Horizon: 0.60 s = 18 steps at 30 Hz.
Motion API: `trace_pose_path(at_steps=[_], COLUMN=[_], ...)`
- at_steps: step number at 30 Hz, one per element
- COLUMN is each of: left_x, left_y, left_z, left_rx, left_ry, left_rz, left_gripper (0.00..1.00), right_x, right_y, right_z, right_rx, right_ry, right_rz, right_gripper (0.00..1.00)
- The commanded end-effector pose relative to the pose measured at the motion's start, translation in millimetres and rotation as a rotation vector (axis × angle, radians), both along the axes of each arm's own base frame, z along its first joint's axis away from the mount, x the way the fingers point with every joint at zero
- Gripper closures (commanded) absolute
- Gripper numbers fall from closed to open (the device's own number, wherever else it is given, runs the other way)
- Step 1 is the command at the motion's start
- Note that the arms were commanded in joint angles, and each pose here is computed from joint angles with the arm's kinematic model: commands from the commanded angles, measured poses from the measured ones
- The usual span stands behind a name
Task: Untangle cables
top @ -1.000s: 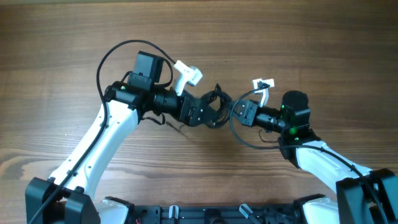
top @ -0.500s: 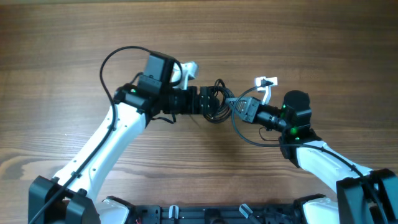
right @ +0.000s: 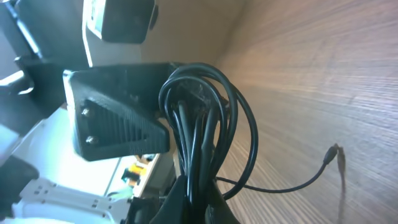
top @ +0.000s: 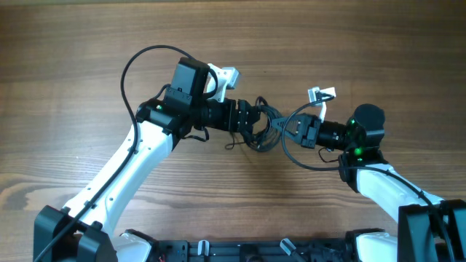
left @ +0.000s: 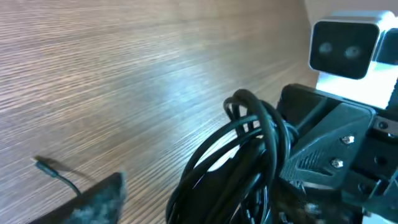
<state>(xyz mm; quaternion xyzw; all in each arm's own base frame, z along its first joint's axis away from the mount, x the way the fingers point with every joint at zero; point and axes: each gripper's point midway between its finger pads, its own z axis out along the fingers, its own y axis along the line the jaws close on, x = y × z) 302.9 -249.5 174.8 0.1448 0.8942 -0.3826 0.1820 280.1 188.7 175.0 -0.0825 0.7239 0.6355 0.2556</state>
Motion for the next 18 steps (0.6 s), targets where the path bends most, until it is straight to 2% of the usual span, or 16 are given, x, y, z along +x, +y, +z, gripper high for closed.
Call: trace_pose_path(at_steps=[1, 6, 16, 17, 18], left_x=[-8, -12, -26, -26, -26], left_y=[-5, -3, -19, -20, -21], left_z=[8, 2, -25, -28, -34], left_rx=[-0.03, -0.014, 0.034, 0.049, 0.075], left_ry=[-0.014, 0.024, 0.112, 0.112, 0.111], left_rz=[-0.048, -0.047, -0.07, -0.069, -0.065], left_gripper=[0.34, 0.39, 0.38, 0.42, 0.5], right_x=[-6, -6, -4, -4, -3], right_y=[2, 2, 2, 2, 1], right_z=[6, 10, 10, 10, 9], right_rx=[0.018, 0.022, 0.022, 0.022, 0.024], right_ry=[-0.007, -0.029, -0.025, -0.023, -0.013], right_rz=[0.049, 0.049, 0.041, 0.037, 0.03], right_gripper=[0.96, 0.96, 0.96, 0.96, 0.96])
